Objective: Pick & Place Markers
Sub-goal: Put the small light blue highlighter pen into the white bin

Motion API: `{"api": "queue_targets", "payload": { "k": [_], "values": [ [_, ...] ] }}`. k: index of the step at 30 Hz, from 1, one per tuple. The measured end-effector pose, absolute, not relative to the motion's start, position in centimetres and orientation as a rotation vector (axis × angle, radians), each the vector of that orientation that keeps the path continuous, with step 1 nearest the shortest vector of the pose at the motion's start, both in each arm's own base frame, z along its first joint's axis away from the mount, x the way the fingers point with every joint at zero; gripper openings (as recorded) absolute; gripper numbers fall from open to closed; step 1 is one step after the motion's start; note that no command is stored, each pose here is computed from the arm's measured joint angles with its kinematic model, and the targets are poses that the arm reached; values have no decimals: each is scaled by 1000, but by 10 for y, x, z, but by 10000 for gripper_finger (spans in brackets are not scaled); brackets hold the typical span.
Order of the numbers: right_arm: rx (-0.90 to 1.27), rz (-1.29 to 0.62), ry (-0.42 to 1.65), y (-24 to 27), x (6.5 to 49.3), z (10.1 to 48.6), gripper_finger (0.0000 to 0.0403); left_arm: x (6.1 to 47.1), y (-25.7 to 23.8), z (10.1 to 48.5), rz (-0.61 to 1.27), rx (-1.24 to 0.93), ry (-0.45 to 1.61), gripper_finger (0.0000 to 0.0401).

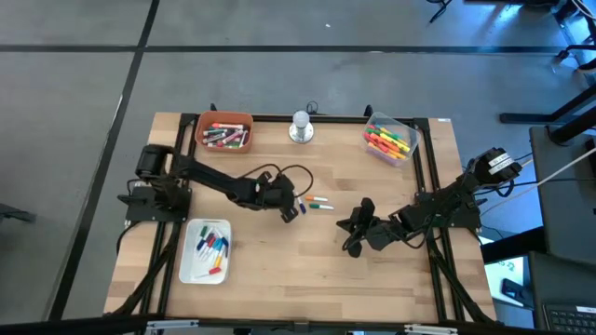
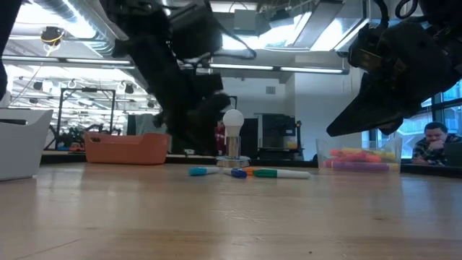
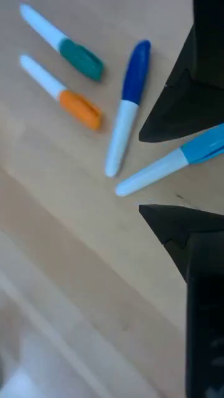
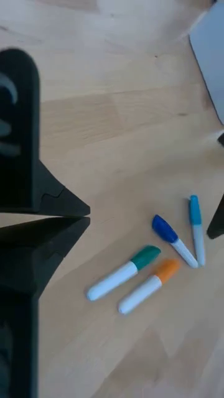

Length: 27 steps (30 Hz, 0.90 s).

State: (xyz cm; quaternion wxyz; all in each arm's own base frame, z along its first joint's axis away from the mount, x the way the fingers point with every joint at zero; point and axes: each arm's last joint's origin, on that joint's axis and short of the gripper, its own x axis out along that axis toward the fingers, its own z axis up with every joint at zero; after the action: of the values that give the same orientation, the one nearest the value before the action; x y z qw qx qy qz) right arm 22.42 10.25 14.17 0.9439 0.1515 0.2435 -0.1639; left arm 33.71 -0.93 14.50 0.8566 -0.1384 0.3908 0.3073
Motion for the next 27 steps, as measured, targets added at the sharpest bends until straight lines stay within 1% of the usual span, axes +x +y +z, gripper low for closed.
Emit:
{"api": "queue_targets", "payload": {
  "k": [4,7,10,13,19,24,27],
  "values": [
    [316,-317,506,103,224,141,14,340,-11,129,618,-312,881,172],
    [316,-317,507,103,224,141,14,340,-12,120,595,-323,920,167],
    [316,-317,507,103,224,141,14,341,-13,116,570,-302,947,148],
    [316,-316,507,103,224,141,14,339,-14,116,548,-256,987,115],
    [316,-314,510,103,224,141,14,324,-14,128,493,-204,1098,34],
    [319,-295,527,104,224,141,14,306,-15,151,504,-197,1154,31],
    [322,-295,528,104,224,141,14,282,-22,173,500,-194,1247,41]
  ]
}}
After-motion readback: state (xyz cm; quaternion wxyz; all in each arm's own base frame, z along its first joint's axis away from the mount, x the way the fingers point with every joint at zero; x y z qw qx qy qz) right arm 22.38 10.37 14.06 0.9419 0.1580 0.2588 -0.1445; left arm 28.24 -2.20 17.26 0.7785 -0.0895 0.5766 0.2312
